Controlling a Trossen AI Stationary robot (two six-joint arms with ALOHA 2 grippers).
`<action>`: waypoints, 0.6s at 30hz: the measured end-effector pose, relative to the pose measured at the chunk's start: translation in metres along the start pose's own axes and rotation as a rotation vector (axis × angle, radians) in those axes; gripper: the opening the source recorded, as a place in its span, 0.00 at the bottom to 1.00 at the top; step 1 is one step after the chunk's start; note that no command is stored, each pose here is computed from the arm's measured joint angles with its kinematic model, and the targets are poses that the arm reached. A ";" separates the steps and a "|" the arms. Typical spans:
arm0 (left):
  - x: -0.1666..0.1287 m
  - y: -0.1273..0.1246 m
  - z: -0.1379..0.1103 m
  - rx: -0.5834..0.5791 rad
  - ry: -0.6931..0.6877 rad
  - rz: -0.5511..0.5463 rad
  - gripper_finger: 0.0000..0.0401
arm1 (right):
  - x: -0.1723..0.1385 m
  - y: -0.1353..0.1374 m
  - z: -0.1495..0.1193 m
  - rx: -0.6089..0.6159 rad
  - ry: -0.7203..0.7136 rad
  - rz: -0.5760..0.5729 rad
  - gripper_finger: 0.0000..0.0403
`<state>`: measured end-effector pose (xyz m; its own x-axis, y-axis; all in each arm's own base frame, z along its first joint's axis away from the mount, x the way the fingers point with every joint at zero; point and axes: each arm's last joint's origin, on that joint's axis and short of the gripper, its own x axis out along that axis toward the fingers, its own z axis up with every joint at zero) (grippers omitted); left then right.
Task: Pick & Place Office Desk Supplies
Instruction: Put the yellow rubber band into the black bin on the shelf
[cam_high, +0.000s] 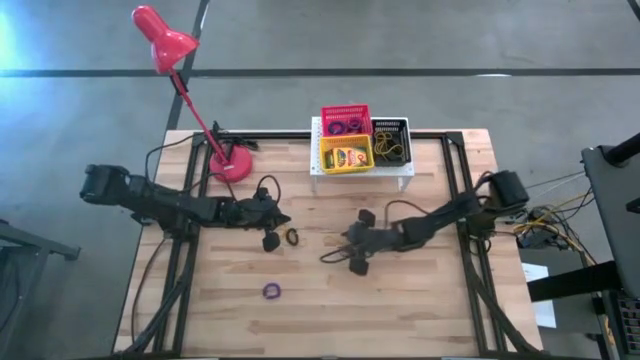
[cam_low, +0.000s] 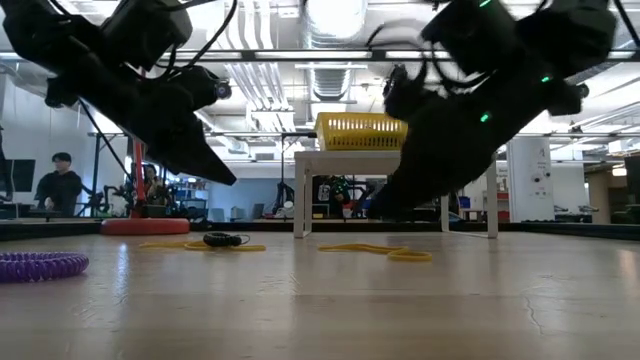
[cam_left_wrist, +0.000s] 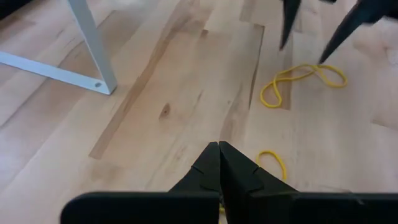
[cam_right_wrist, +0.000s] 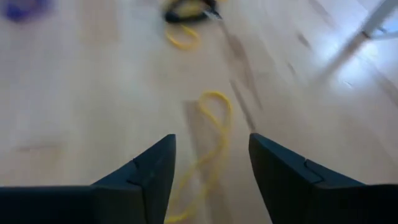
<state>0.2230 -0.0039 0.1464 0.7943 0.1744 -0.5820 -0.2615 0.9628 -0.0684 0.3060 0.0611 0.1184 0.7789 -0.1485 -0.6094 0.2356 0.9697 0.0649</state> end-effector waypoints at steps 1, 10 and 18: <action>0.000 0.000 -0.001 0.000 -0.002 0.002 0.00 | 0.005 0.001 0.000 -0.011 0.024 -0.033 0.50; 0.000 0.000 0.002 -0.006 -0.033 0.002 0.00 | 0.028 0.011 -0.002 -0.021 0.175 -0.083 0.37; 0.000 0.000 0.006 0.003 -0.076 0.018 0.00 | 0.015 0.021 -0.012 -0.025 0.259 -0.094 0.11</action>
<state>0.2263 -0.0029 0.1514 0.8285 0.2070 -0.5203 -0.2748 0.9599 -0.0557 0.3156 0.0812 0.1010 0.5787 -0.1867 -0.7939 0.2829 0.9589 -0.0193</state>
